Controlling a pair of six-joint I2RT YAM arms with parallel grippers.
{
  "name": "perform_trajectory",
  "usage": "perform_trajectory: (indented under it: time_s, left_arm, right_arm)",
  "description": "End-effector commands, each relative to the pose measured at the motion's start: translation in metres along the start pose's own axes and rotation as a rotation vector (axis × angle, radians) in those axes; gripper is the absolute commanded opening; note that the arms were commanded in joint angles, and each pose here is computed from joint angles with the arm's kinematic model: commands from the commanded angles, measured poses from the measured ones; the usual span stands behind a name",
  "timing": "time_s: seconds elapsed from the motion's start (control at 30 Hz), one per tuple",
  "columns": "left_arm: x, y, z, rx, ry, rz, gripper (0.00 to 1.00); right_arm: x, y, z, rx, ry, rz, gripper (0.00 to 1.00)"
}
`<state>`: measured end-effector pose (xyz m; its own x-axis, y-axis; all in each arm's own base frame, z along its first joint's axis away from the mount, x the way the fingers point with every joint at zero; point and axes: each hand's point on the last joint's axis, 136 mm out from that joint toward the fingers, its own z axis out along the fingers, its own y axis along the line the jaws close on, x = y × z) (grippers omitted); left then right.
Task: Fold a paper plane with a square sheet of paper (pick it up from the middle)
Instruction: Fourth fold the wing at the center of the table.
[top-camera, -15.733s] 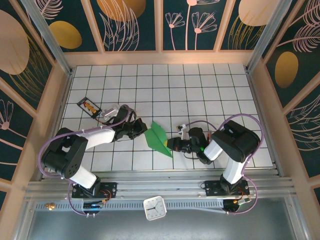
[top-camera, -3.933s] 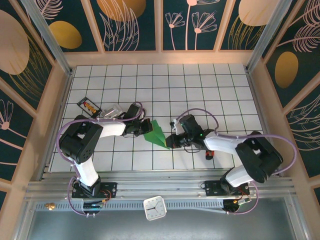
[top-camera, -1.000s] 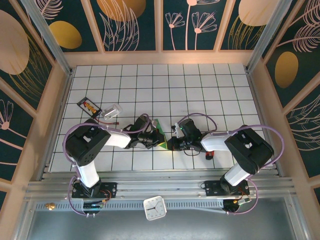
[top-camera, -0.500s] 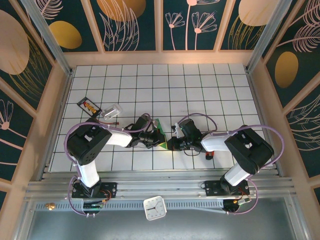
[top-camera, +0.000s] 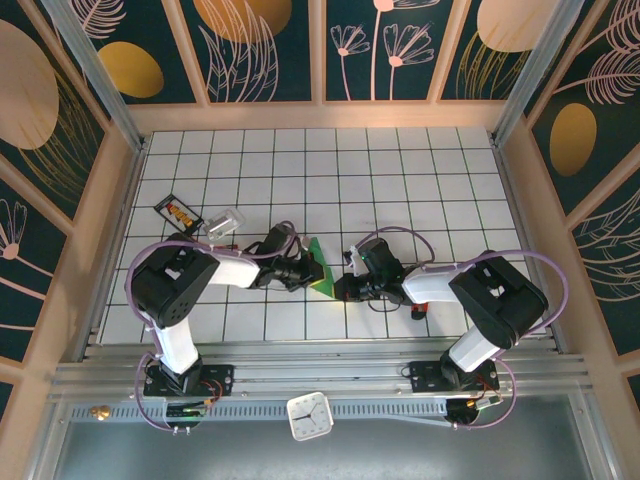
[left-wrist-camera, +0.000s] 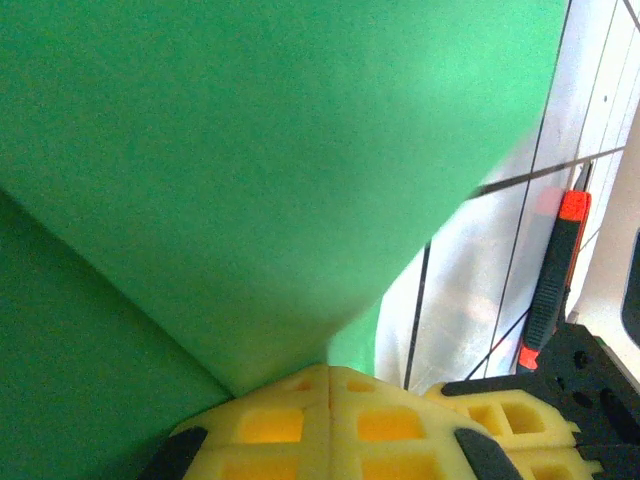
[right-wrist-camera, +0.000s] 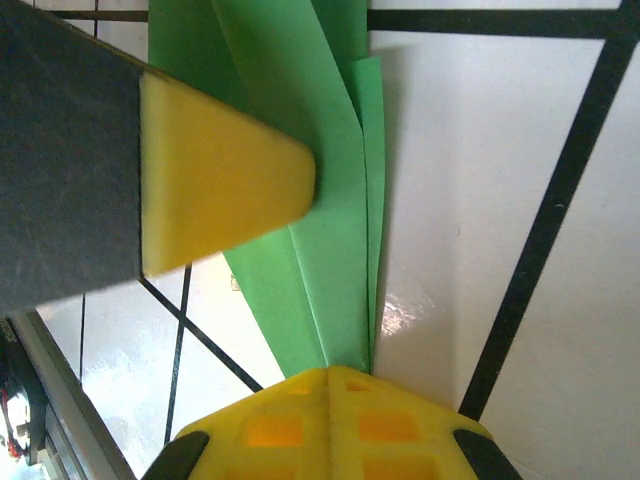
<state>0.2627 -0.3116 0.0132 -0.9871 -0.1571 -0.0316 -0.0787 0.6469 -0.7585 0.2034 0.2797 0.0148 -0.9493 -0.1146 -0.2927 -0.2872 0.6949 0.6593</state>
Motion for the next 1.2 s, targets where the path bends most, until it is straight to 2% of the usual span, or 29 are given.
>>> perform_trajectory:
  time_s: [0.0,0.53,1.13,1.17]
  left_arm:
    - [-0.022,0.036,-0.003,-0.124,-0.065,-0.023,0.0]
    - [-0.063,0.046,-0.011,-0.163,-0.109,-0.004,0.0]
    - [-0.123,0.058,-0.023,-0.167,-0.21,-0.018,0.0]
    - [-0.136,0.049,-0.026,-0.152,-0.233,0.001,0.0]
  right_arm:
    - [0.054,-0.054,0.002,0.201,0.149,0.1,0.0]
    - [0.06,-0.056,0.002,0.209,0.161,0.102,0.0]
    - [0.06,-0.057,0.0,0.211,0.16,0.096,0.0]
    - [0.061,-0.057,0.0,0.212,0.161,0.097,0.0]
